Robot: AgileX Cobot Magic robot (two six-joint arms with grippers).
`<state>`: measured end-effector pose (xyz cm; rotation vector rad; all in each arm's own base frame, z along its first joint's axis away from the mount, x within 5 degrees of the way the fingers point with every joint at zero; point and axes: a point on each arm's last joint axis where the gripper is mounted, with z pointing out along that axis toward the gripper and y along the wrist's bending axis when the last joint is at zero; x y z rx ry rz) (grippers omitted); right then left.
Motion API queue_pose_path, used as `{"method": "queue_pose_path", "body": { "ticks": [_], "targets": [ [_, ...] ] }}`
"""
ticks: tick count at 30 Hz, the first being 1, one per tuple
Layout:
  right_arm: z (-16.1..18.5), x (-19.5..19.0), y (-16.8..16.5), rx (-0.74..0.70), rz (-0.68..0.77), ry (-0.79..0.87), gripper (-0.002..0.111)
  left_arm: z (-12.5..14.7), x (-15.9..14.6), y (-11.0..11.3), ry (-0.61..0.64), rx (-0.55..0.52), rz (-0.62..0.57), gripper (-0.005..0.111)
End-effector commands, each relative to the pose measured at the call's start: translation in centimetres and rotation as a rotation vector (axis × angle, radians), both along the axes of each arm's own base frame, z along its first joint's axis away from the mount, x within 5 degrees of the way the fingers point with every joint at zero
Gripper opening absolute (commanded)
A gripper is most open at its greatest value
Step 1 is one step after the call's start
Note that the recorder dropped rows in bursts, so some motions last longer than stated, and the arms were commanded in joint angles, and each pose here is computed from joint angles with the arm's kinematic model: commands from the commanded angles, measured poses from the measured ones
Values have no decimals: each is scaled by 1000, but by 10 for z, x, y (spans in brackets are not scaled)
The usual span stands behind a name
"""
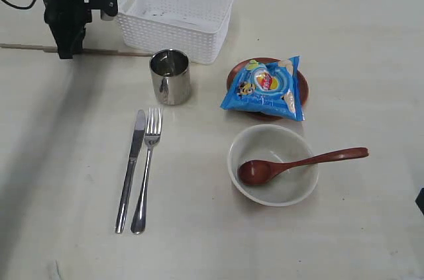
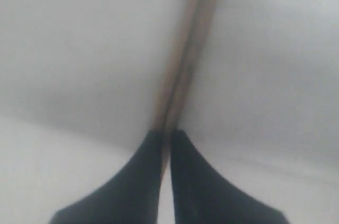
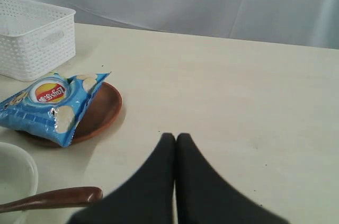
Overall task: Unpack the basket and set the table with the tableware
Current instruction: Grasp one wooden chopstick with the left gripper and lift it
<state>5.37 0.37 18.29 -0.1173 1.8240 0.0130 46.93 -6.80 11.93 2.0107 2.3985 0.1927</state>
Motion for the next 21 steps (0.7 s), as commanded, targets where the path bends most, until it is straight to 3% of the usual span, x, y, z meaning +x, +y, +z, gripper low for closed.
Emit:
{"method": "queue_pose_path", "body": {
  "ticks": [1, 10, 14, 18, 21],
  "targets": [
    [0, 0, 0, -3, -6, -6, -1, -27, -14, -1, 164, -24, 37, 0],
    [0, 0, 0, -3, -6, -6, -1, -27, -18, -1, 206, -21, 72, 0],
    [0, 0, 0, -3, -6, -6, -1, -29, -26, -5, 243, -74, 120, 0],
    [0, 0, 0, -3, -6, -6, -1, -41, -45, -2, 317, -43, 109, 0],
    [0, 0, 0, -3, -6, -6, -1, -40, -63, 9, 356, 38, 75, 0]
  ]
}}
